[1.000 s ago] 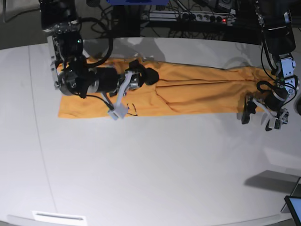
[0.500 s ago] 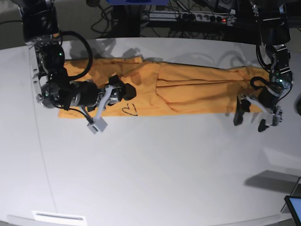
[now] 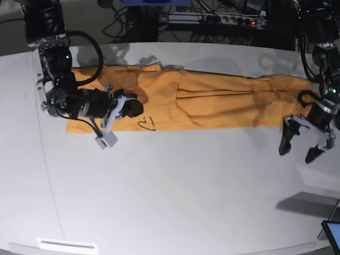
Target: Fold the T-shirt properly
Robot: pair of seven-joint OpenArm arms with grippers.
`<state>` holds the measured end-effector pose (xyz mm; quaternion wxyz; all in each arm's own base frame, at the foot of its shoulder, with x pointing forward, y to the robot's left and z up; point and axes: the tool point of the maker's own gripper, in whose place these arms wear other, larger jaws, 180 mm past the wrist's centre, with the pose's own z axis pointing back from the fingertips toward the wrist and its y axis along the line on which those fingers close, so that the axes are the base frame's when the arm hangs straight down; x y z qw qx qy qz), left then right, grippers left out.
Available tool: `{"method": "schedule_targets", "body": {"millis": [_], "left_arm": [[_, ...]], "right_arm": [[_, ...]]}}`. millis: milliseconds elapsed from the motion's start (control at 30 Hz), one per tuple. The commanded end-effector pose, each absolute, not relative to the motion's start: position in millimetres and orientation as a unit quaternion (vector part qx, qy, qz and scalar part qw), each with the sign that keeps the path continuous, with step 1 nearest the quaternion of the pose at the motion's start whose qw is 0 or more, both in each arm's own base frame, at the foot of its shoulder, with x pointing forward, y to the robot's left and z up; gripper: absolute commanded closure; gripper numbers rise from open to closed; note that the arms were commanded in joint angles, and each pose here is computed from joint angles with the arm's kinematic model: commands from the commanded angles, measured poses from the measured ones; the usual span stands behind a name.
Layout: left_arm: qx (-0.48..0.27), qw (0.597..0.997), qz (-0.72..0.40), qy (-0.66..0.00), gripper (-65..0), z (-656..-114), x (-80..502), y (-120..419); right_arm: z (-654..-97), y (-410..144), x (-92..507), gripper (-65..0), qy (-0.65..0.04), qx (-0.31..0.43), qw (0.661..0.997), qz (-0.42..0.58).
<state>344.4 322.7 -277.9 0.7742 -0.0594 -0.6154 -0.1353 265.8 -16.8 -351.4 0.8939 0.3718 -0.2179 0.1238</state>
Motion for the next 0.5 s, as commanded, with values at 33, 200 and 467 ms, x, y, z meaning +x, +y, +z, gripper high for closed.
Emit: {"method": "schedule_targets", "body": {"millis": [33,200,467], "left_arm": [[-0.061,0.750,-0.164,-0.638,-42.7,-252,343,312],[-0.052,0.736,-0.170,-0.653,-9.2,-237,329,306],[-0.052,0.750,-0.163,-0.639,0.0,-251,307,306]], "right_arm": [[-338,-16,276,-0.4,-0.243,0.381,0.884,0.123],[-343,-17,273,-0.4,-0.242,0.379,0.886,0.116],[-382,-31,266,-0.4,-0.222,0.349,0.907,0.079]]}}
